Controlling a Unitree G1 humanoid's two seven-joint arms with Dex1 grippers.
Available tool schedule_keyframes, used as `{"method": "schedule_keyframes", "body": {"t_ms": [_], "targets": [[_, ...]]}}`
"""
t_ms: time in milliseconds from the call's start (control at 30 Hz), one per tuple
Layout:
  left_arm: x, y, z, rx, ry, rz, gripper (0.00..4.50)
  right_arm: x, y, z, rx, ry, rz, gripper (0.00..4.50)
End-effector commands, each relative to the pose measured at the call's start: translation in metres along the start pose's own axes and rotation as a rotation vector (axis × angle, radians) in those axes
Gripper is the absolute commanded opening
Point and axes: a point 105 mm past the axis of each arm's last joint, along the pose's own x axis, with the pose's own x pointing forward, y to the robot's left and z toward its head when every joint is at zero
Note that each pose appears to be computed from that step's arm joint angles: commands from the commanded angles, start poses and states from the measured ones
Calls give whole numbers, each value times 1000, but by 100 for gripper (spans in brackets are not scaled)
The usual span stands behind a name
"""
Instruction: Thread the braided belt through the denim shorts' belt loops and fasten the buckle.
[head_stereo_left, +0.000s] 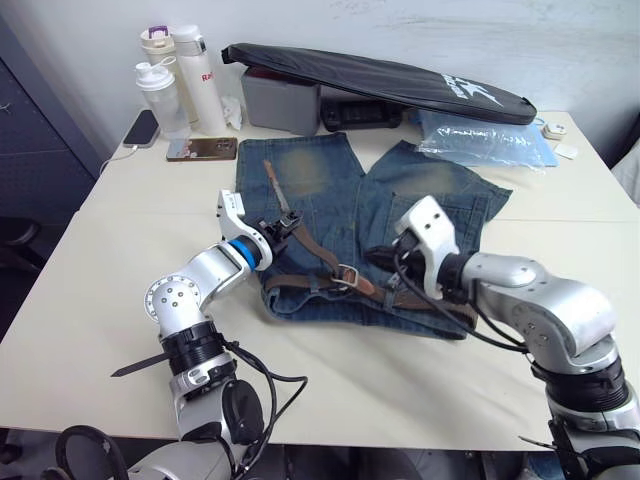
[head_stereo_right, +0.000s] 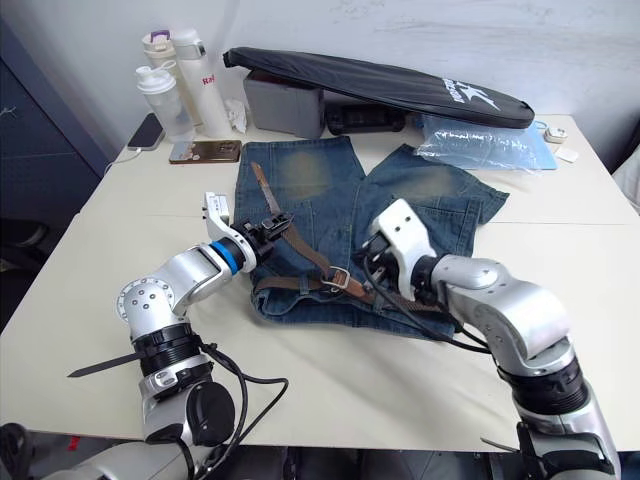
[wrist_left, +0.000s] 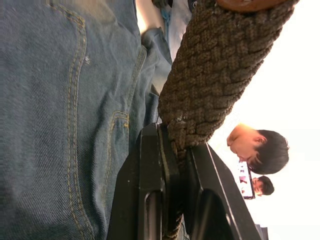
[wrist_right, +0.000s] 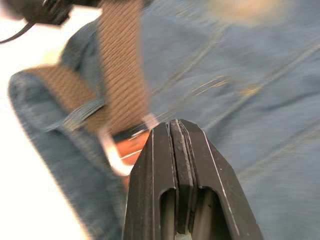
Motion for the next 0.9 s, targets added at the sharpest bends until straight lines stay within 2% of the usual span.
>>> {"method": "schedule_keyframes", "body": {"t_ms": [33, 167, 267, 400, 700, 900], "targets": [[0, -10, 7, 41, -26, -24, 0, 25, 29, -27, 27, 89, 112, 12], [2, -11, 6, 31, -26, -28, 0, 36, 35, -41, 20, 145, 128, 12], [4, -14, 2, 25, -18, -41, 0, 39, 35, -64, -5, 250, 127, 12], [5, -16, 2, 27, -19, -49, 0, 40, 34, -76, -5, 296, 118, 12], [3, -13, 4, 33, -24, -41, 0, 29, 24, -32, -10, 109, 99, 12], [7, -14, -1, 47, -1, -45, 0, 36, 28, -26, -7, 88, 132, 12]]}}
